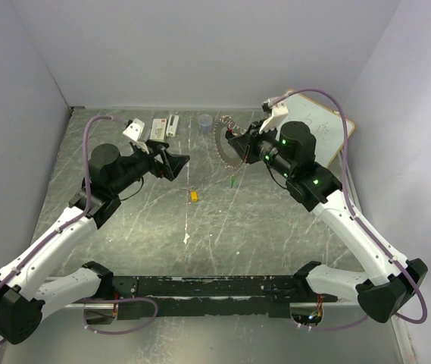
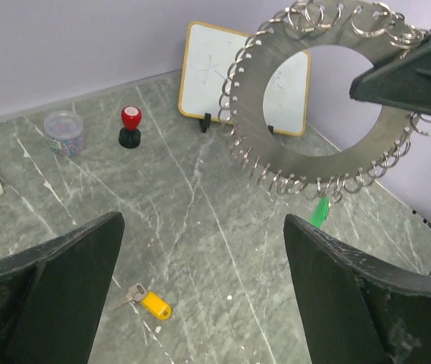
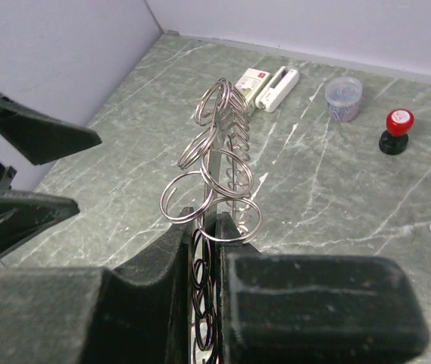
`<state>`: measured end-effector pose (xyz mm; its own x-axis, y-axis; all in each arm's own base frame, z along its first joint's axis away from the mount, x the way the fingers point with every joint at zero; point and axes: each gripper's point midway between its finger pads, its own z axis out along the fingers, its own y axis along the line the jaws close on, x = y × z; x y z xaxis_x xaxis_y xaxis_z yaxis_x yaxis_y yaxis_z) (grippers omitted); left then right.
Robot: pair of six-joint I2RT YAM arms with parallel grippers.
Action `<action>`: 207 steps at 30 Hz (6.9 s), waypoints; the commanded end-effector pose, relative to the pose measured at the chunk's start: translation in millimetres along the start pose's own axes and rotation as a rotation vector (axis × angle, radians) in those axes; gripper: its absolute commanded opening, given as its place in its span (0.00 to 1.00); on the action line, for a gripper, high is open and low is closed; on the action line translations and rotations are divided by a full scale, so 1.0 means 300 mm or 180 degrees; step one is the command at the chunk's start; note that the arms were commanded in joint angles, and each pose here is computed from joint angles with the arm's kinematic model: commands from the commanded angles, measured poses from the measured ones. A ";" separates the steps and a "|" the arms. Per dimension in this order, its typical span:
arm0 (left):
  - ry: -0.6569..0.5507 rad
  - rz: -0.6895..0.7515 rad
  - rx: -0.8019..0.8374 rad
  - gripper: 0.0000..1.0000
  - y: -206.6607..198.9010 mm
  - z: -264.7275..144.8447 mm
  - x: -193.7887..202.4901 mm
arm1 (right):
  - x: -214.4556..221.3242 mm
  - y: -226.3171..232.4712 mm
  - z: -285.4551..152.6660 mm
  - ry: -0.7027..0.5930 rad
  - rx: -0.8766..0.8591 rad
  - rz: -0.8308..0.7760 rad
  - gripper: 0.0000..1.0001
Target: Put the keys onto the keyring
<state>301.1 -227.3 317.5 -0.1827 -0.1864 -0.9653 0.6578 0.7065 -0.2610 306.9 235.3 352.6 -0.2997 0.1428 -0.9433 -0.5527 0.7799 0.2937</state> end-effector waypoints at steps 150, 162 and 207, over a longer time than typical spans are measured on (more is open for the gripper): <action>0.1978 0.0374 -0.0804 0.52 0.295 0.257 0.907 | -0.034 -0.042 -0.086 0.0168 0.0236 0.0800 0.00; 0.2081 0.0463 -0.0784 0.37 0.279 0.248 0.948 | -0.019 -0.043 -0.089 0.0198 0.0231 0.0811 0.00; 0.1599 0.0514 -0.0694 0.07 0.200 0.250 0.698 | -0.006 -0.091 -0.097 0.0198 0.0318 0.0817 0.00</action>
<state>357.0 -270.6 70.6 -0.4973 0.2763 -0.8224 0.5413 0.8396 -0.0452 301.4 197.8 338.0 -0.5087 0.2962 -0.8084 -0.3416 0.7924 0.5053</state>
